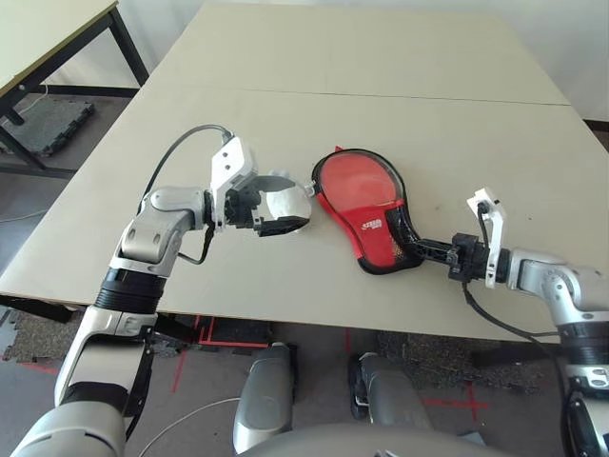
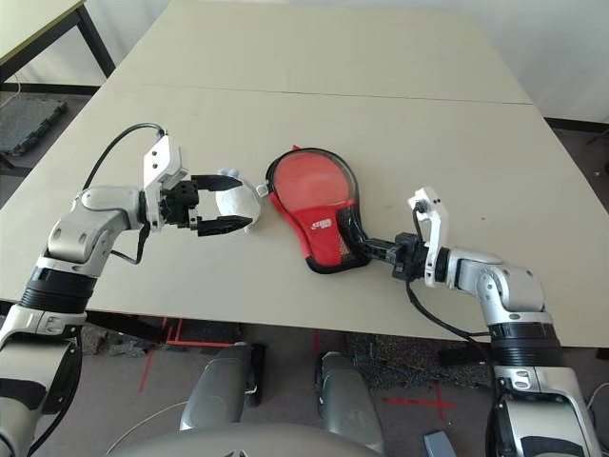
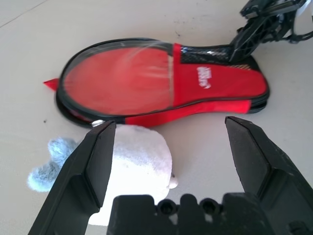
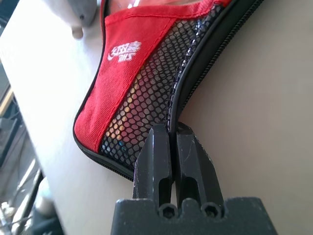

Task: Store the ping-pong paddle in its case and zip it.

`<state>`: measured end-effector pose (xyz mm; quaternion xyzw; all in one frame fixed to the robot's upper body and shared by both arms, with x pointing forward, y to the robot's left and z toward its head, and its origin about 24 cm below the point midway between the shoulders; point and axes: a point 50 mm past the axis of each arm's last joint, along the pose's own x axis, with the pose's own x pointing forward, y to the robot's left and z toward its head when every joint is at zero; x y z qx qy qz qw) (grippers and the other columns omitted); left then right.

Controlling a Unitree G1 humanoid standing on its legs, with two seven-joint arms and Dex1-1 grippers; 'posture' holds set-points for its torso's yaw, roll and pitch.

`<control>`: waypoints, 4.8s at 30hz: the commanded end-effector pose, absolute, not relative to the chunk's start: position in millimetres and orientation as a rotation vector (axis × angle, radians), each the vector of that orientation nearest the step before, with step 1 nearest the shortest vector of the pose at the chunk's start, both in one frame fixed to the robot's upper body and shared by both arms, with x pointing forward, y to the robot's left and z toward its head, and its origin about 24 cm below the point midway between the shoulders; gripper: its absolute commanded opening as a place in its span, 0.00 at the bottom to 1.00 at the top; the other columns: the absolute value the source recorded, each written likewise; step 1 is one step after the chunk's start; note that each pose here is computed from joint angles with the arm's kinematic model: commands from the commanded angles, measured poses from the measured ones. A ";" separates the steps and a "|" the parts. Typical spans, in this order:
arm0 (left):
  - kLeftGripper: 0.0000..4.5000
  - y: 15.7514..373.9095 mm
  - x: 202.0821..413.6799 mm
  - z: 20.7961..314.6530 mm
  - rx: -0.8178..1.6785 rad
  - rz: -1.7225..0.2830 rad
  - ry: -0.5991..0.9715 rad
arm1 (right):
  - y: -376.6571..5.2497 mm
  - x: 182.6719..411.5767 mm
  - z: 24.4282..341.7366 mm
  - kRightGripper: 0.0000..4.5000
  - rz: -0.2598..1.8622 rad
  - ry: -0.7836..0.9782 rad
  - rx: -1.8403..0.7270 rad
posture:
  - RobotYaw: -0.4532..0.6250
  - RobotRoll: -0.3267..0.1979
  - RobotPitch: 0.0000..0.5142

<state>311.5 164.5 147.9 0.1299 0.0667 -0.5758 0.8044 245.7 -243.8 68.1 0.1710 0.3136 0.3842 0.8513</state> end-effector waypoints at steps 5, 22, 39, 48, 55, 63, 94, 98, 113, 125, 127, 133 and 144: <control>1.00 162.3 313.0 142.0 0.281 -1.254 0.159 | -262.4 204.8 53.1 0.01 0.777 0.827 0.453 | 0.52 0.62 0.27; 1.00 159.0 317.7 140.5 0.289 -1.273 0.152 | -275.7 168.1 53.1 0.01 0.767 0.905 0.507 | 0.50 0.62 0.27; 1.00 161.6 319.5 141.3 0.296 -1.264 0.151 | -296.6 165.4 61.0 0.01 0.758 0.935 0.416 | 0.50 0.62 0.26; 1.00 163.2 320.1 144.0 0.298 -1.257 0.151 | -326.2 186.0 102.0 0.65 0.772 0.818 0.300 | 0.50 0.62 0.25; 1.00 163.9 318.3 145.6 0.298 -1.255 0.151 | -332.3 221.2 137.9 1.00 0.773 0.673 0.140 | 0.51 0.62 0.25; 1.00 167.7 314.5 149.9 0.298 -1.232 0.149 | -258.5 274.2 152.4 1.00 0.952 0.482 -0.143 | 0.52 0.62 0.24; 1.00 190.0 306.9 155.2 0.304 -1.031 0.136 | -220.2 304.0 96.1 1.00 1.106 0.615 -0.244 | 0.60 0.62 0.22; 1.00 190.2 306.9 153.3 0.301 -1.019 0.146 | -222.2 303.5 88.9 1.00 1.091 0.642 -0.243 | 0.60 0.62 0.22; 1.00 183.5 329.1 141.3 0.396 -0.980 0.227 | -215.7 302.9 84.6 1.00 1.103 0.636 -0.225 | 0.59 0.62 0.23; 0.62 169.3 341.5 120.9 0.557 -0.953 0.281 | -212.5 301.0 85.8 1.00 1.101 0.619 -0.202 | 0.57 0.62 0.23; 0.44 166.8 343.7 121.2 0.563 -0.946 0.274 | -212.6 300.0 84.7 1.00 1.099 0.620 -0.200 | 0.57 0.62 0.22; 0.00 156.3 347.2 124.1 0.573 -0.979 0.251 | -212.9 297.6 80.5 1.00 1.091 0.626 -0.195 | 0.57 0.62 0.23; 0.00 126.3 369.2 141.1 0.642 -1.013 0.149 | -210.1 292.2 73.4 1.00 1.089 0.637 -0.185 | 0.56 0.62 0.25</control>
